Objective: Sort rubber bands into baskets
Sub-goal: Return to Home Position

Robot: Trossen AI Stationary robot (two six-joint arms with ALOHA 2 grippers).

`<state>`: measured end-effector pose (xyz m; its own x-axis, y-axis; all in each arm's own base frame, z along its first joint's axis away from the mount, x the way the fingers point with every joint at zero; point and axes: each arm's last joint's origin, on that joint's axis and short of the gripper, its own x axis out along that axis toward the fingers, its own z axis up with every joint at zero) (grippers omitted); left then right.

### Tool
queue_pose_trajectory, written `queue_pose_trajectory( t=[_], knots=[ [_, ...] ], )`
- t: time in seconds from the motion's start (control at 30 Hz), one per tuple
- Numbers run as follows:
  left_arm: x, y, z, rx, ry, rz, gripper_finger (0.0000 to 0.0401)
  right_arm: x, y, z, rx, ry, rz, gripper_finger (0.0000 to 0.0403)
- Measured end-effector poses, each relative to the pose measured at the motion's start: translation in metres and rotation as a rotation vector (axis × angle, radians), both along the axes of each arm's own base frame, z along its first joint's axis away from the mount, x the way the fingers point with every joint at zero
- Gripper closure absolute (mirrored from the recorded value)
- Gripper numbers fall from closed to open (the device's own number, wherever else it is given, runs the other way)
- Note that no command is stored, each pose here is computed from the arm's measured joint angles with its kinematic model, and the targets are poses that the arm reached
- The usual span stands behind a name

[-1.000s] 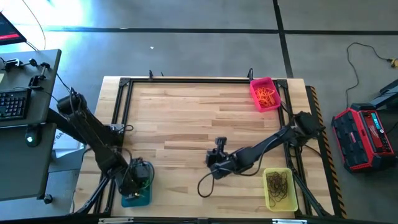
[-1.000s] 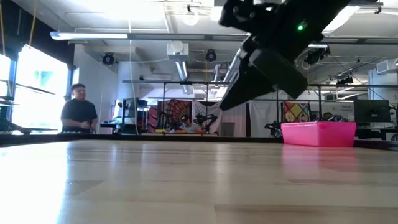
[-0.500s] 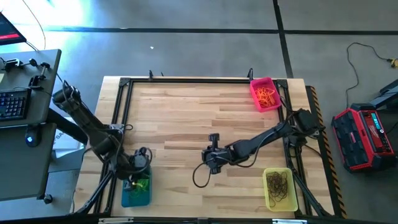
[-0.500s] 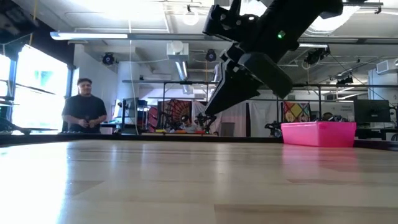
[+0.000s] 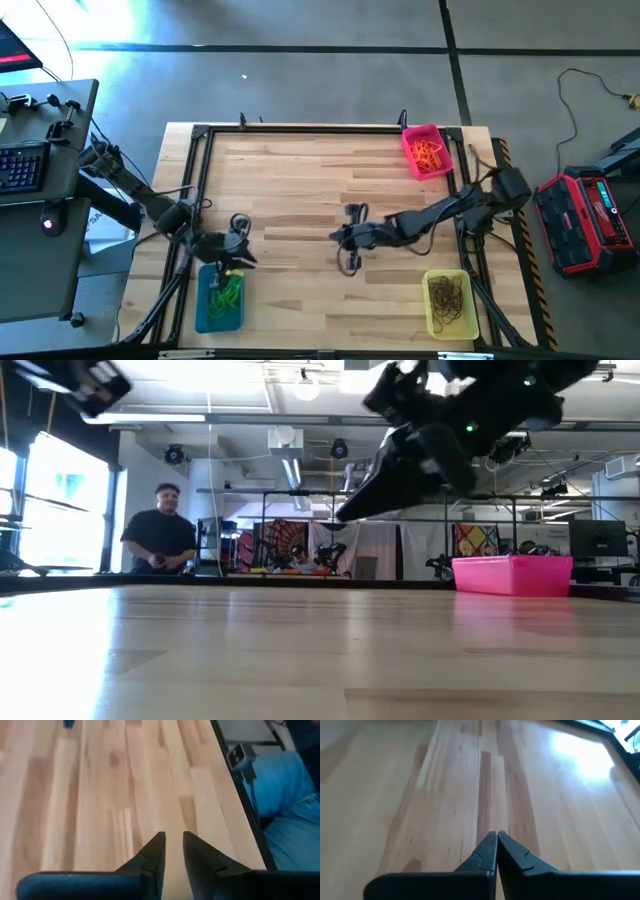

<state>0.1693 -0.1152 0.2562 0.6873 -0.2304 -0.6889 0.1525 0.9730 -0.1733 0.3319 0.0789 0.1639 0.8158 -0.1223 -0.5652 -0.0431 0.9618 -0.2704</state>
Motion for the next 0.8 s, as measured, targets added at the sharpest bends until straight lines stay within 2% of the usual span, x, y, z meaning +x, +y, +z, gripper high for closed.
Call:
queue_pose_trajectory(
  t=[0.17, 0.47, 0.8],
  knots=[
    [0.014, 0.013, 0.006, 0.036, -0.089, -0.032, 0.0361, -0.030, -0.015, 0.011, 0.034, -0.099, 0.018, 0.0403],
    [0.037, 0.045, 0.016, 0.094, -0.228, -0.048, 0.0384, -0.086, -0.041, 0.025, 0.072, -0.195, -0.024, 0.0403],
    [0.056, 0.084, 0.029, 0.140, -0.410, -0.025, 0.0388, -0.135, -0.076, 0.035, 0.144, -0.321, -0.044, 0.0403]
  ],
)
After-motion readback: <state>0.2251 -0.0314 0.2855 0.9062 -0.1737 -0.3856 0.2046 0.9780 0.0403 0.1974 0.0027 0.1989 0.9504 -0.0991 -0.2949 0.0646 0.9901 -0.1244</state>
